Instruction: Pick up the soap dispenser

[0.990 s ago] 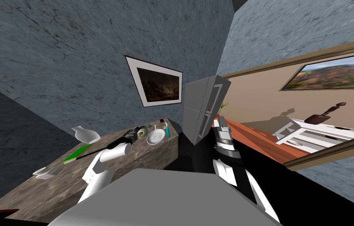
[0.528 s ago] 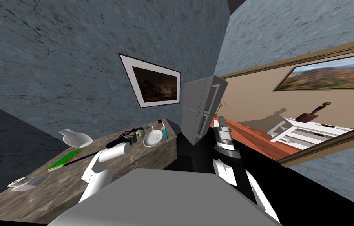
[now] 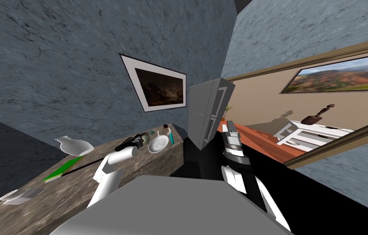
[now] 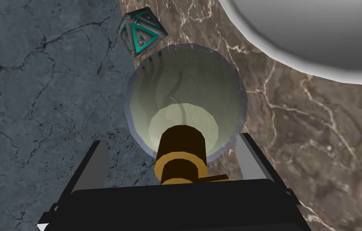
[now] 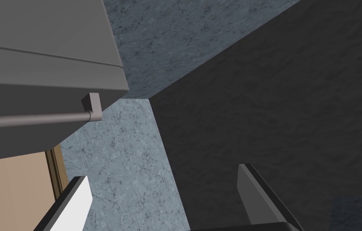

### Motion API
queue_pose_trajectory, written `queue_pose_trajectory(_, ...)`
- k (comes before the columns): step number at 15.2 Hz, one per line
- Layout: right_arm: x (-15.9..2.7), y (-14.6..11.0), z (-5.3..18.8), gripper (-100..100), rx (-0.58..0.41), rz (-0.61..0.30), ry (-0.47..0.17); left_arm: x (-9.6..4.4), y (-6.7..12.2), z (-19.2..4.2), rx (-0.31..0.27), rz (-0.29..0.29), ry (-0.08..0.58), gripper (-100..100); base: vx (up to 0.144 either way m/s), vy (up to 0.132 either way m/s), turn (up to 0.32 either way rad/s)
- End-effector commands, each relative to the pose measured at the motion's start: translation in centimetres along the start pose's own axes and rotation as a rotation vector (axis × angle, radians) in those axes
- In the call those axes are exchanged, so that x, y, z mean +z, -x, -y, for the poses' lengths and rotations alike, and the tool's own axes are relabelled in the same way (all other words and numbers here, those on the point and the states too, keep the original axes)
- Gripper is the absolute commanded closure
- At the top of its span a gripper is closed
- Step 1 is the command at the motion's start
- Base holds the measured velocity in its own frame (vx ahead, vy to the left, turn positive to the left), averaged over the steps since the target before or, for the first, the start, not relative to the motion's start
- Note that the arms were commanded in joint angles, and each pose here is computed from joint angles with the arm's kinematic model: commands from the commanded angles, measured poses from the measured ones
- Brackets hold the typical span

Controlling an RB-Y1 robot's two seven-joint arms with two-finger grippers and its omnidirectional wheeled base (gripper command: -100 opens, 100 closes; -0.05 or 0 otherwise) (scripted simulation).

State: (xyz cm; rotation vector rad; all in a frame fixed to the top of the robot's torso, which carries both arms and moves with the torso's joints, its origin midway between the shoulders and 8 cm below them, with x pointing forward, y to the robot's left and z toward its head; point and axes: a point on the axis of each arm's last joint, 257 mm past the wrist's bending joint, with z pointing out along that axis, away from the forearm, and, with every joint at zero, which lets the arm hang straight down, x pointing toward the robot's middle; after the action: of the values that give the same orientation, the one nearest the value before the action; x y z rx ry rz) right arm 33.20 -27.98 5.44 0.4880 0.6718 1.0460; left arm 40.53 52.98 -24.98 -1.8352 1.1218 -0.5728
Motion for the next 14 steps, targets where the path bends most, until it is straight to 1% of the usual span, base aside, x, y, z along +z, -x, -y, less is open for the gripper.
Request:
queue_pose_trajectory(1, 0.0, 0.0, 0.0, 0, 0.0, 0.0, 0.0, 0.6, 0.0, 0.1, -0.003, 0.004, -0.001, -100, -0.017, 0.014, -0.038)
queue_pose_trajectory(2, 0.0, 0.0, 0.0, 0, 0.0, 0.0, 0.0, 0.3, 0.0, 0.0, -0.001, 0.002, 0.0, -100, -0.01, 0.008, -0.018)
queue_pose_trajectory(3, 0.0, 0.0, 0.0, 0, 0.0, 0.0, 0.0, 0.4, 0.0, 0.0, -0.002, 0.002, 0.0, 100, 0.0, 0.0, 0.0)
queue_pose_trajectory(7, 0.0, 0.0, 0.0, 0, 0.0, 0.0, 0.0, 0.4, 0.0, 0.0, -0.002, 0.002, 0.0, 100, -0.001, 0.0, 0.001)
queue_pose_trajectory(8, 0.0, 0.0, 0.0, 0, 0.0, 0.0, 0.0, -0.4, 0.0, -0.1, 0.002, -0.003, -0.001, 100, 0.013, -0.009, 0.046)
queue_pose_trajectory(14, 0.0, 0.0, 0.0, 0, 0.0, 0.0, 0.0, -2.1, -0.1, -0.3, 0.012, -0.014, -0.001, 100, 0.026, -0.022, 0.049)
